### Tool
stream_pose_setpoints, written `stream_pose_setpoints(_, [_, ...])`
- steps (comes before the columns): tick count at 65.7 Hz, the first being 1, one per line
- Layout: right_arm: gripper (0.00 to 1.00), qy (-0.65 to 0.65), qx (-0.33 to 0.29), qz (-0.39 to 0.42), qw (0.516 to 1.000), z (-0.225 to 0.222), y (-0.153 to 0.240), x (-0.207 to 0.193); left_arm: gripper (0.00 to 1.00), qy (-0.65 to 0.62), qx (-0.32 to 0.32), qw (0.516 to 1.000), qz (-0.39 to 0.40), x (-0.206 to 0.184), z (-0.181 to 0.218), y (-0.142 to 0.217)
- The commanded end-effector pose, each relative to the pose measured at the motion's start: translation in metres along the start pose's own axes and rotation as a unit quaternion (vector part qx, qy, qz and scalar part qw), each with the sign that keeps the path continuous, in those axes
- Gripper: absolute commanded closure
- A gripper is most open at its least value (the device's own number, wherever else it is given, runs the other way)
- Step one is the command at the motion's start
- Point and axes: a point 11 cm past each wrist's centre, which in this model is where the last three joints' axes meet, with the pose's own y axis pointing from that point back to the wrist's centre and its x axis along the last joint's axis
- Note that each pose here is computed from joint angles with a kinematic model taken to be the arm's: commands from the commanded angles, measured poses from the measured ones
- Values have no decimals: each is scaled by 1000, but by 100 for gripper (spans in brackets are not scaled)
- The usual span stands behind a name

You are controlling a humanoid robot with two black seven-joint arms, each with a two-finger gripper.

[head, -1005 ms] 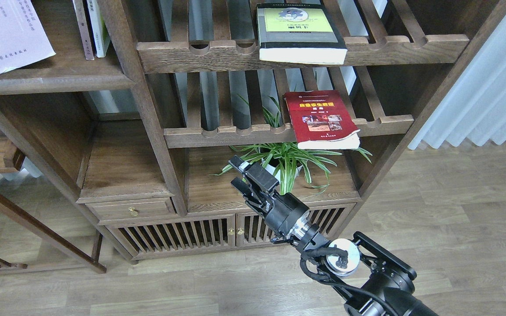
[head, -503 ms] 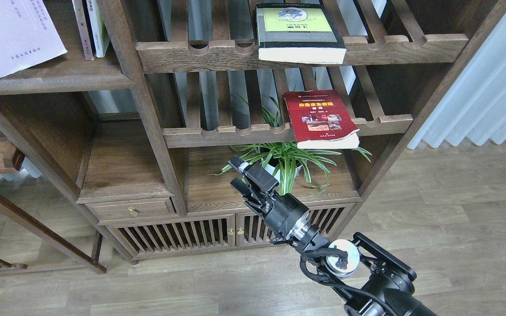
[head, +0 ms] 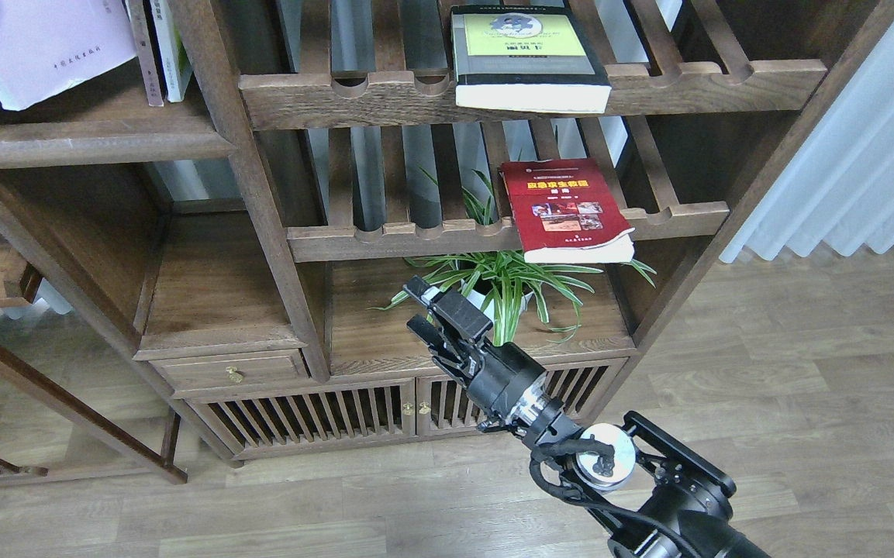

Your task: Organize books on shelf

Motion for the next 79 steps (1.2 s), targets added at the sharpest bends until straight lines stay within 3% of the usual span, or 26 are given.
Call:
stream_pose_setpoints(1, [6, 0, 0, -2, 1000, 0, 0, -1, 100, -25, -30, 999, 1, -2, 1, -6])
stream_pose_setpoints(16, [6, -1, 0, 0, 1000, 0, 0, 0, 100, -54, -106, 993, -17, -18, 4, -18])
stream_pose_setpoints(43, [5, -6, 2, 2, 1000, 3, 4, 4, 100, -61, -141, 988, -3, -12, -4, -20])
stream_pose_setpoints(79, [5, -7, 10, 1, 1000, -1, 5, 4, 100, 2, -150, 984, 92, -30, -43, -60])
